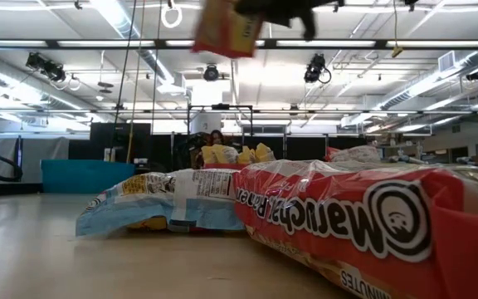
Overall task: Sort Maruchan noodles
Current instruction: Put the top red noodle pack into the yellow bin
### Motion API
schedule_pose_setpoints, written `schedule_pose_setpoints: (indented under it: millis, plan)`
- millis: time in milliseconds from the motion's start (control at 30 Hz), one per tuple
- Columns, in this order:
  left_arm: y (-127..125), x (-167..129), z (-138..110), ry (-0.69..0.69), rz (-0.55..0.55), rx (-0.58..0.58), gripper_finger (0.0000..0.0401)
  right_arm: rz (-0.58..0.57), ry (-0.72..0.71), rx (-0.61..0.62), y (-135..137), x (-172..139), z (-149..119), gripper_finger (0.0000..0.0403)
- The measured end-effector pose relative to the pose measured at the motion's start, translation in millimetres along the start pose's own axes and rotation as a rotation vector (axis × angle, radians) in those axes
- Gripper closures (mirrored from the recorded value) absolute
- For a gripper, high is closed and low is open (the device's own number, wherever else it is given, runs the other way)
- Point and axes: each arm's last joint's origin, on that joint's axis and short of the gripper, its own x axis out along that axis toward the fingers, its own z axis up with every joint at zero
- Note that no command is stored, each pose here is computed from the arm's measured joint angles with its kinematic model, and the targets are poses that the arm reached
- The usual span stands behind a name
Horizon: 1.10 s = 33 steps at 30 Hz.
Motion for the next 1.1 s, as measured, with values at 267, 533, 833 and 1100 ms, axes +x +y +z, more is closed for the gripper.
schedule_pose_setpoints:
  millis: [267,533,833,1100]
  plan:
    - [-1.7,-12.2,-15.2,0.115,-0.038,-0.116,0.0194,-0.484,0.016,0.376,-72.5,-30.9,41.3,0.0338]
    - [-11.7,-14.5,-19.0,0.155,-0.116,-0.130,0.0193,-0.854,0.014,0.796,-138.2,-39.0,21.0,0.0345]
    - [-19.5,-21.0,-19.4,0.156,-0.176,-0.091,0.0193,-1.093,0.034,1.071,-172.7,-50.5,6.0,0.0345]
    - [-24.4,-26.3,-25.3,0.211,-0.211,-0.119,0.0193,-1.126,-0.035,1.311,-186.7,-56.6,13.2,0.0344]
